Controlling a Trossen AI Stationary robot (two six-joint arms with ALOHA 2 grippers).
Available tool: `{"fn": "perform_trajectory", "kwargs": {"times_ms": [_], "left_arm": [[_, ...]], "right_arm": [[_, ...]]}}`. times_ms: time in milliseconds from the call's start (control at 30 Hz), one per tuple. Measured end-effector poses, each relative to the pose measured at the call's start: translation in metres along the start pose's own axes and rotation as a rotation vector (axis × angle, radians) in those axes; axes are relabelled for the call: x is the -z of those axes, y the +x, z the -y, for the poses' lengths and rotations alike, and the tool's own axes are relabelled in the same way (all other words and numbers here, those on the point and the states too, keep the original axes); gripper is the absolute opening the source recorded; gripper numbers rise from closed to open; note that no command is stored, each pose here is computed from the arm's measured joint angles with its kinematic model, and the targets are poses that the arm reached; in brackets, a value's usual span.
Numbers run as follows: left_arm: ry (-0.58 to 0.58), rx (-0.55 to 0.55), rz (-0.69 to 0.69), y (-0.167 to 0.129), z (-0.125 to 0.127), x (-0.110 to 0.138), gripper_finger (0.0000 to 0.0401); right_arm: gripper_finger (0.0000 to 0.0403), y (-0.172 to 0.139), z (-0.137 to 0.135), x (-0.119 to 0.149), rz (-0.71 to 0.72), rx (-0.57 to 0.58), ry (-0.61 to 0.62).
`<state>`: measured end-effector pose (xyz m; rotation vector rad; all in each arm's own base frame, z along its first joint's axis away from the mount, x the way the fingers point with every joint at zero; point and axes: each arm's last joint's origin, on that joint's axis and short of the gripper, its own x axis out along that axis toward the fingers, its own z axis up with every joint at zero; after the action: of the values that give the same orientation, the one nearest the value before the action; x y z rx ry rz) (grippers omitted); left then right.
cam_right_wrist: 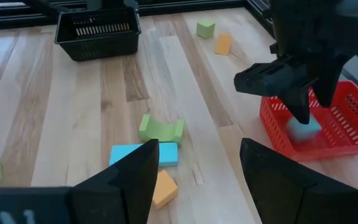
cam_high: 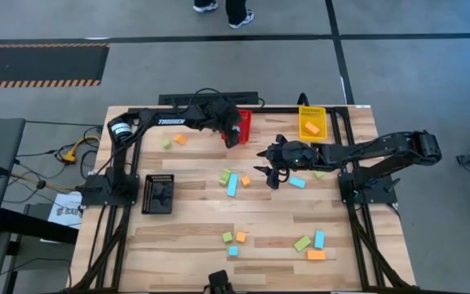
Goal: Sort & place blocks by color
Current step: Put the green block into the black bin
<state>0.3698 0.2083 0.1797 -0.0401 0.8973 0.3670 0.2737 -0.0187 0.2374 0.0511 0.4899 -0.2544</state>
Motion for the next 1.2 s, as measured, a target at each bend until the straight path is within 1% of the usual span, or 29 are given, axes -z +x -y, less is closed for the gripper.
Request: {"fn": "perform_trajectory", "kwargs": {"times_ms": [100, 233, 367, 467, 567, 667, 733, 800, 933, 967, 1033, 1100, 1167, 1200], "left_arm": [[0.001, 0.006, 0.032, -0.011, -0.002, -0.006, 0.0248], [-0.033, -0.003, 0.096, -0.038, -0.006, -0.017, 0.0291], [-0.044, -0.015, 0.175, -0.085, -0.008, -0.028, 0.0304], [-0.049, 0.013, 0.233, -0.119, -0.004, -0.021, 0.0306], [-0.059, 0.069, 0.288, -0.145, 0.007, -0.001, 0.0306], [-0.056, 0.108, 0.353, -0.161, 0.024, 0.029, 0.0306], [-0.042, 0.128, 0.405, -0.169, 0.037, 0.049, 0.0306], [-0.009, 0.149, 0.462, -0.177, 0.049, 0.069, 0.0306], [0.049, 0.205, 0.584, -0.185, 0.072, 0.106, 0.0307], [0.060, 0.220, 0.611, -0.185, 0.077, 0.113, 0.0307], [0.075, 0.240, 0.659, -0.183, 0.084, 0.129, 0.0307], [0.083, 0.246, 0.696, -0.180, 0.089, 0.141, 0.0307], [0.085, 0.254, 0.692, -0.176, 0.091, 0.153, 0.0307], [0.086, 0.257, 0.695, -0.174, 0.092, 0.156, 0.0307]], "right_arm": [[0.0249, 0.000, 0.002, 0.000, -0.005, 0.007, -0.005], [0.0249, 0.001, 0.004, 0.001, -0.014, 0.012, 0.002], [0.0249, 0.000, 0.008, 0.004, -0.055, 0.023, 0.015], [0.0249, 0.000, 0.009, 0.010, -0.115, 0.034, 0.058], [0.0249, -0.002, 0.008, 0.018, -0.199, 0.014, 0.075], [0.0249, -0.003, 0.003, 0.026, -0.279, -0.031, 0.095], [0.0249, -0.004, 0.000, 0.027, -0.296, -0.044, 0.104], [0.0249, -0.005, -0.004, 0.026, -0.283, -0.058, 0.097], [0.0249, 0.000, -0.010, 0.019, -0.186, -0.093, 0.048], [0.0249, 0.006, -0.013, 0.018, -0.159, -0.103, 0.027], [0.0249, 0.016, -0.014, 0.022, -0.159, -0.111, -0.033], [0.0249, 0.031, -0.019, 0.023, -0.112, -0.158, -0.088], [0.0249, 0.044, -0.021, 0.029, -0.100, -0.203, -0.126], [0.0249, 0.052, -0.022, 0.030, -0.080, -0.212, -0.140]]}}
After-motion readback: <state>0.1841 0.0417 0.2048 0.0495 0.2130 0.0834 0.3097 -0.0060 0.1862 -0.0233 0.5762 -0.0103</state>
